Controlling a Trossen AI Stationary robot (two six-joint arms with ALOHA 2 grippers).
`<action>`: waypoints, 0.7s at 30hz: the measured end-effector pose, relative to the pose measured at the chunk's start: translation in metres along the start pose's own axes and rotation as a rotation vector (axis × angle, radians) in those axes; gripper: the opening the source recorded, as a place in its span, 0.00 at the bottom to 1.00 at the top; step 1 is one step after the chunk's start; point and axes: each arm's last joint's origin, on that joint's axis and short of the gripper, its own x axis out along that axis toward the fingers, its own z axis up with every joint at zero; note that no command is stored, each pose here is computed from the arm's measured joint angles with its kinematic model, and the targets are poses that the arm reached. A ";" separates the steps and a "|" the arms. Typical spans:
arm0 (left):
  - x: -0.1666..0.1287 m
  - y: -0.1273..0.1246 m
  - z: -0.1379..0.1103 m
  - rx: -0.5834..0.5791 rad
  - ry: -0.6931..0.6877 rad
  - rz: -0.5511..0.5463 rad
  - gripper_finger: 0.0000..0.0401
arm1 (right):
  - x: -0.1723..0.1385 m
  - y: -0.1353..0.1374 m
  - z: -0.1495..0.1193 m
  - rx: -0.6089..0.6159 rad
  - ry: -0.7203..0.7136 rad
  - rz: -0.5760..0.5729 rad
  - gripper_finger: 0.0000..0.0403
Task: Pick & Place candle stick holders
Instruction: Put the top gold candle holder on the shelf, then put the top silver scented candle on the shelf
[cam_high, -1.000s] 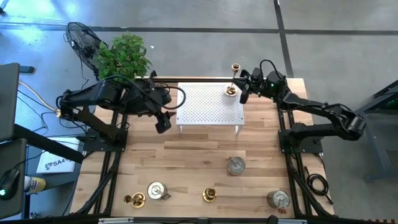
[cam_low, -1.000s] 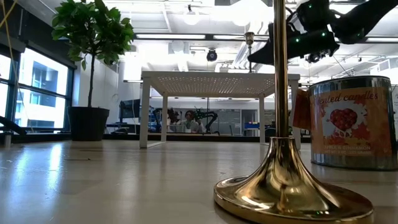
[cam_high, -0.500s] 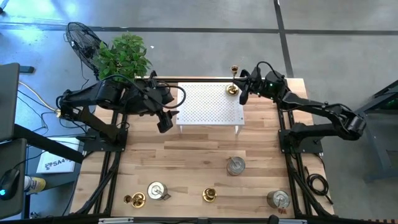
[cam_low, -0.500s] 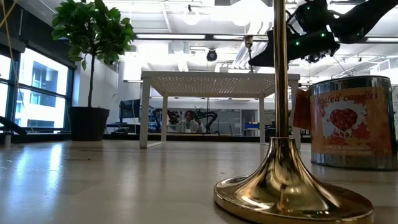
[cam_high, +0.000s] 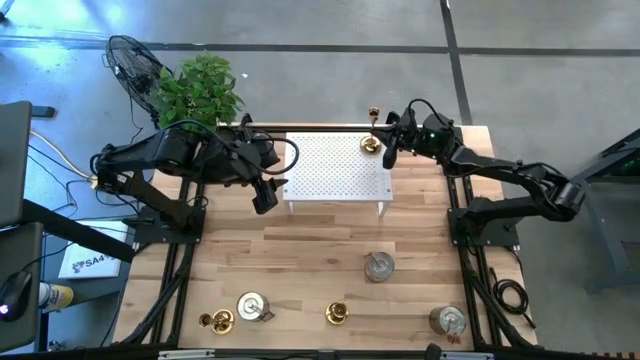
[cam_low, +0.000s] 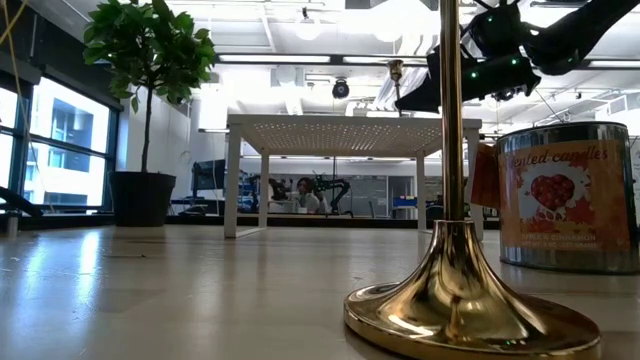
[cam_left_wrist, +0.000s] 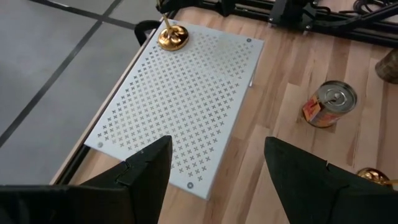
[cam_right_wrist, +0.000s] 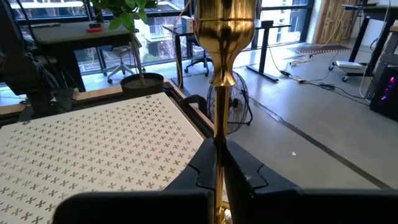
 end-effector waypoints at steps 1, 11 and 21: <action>0.000 0.000 0.000 0.000 0.000 0.000 0.62 | 0.000 0.000 0.000 0.000 -0.003 0.000 0.01; 0.000 0.000 0.000 0.001 0.000 -0.001 0.62 | 0.000 0.001 -0.001 0.004 0.004 0.020 0.04; 0.000 0.000 0.000 0.004 0.001 -0.001 0.62 | 0.000 0.001 -0.003 0.059 0.015 0.027 0.16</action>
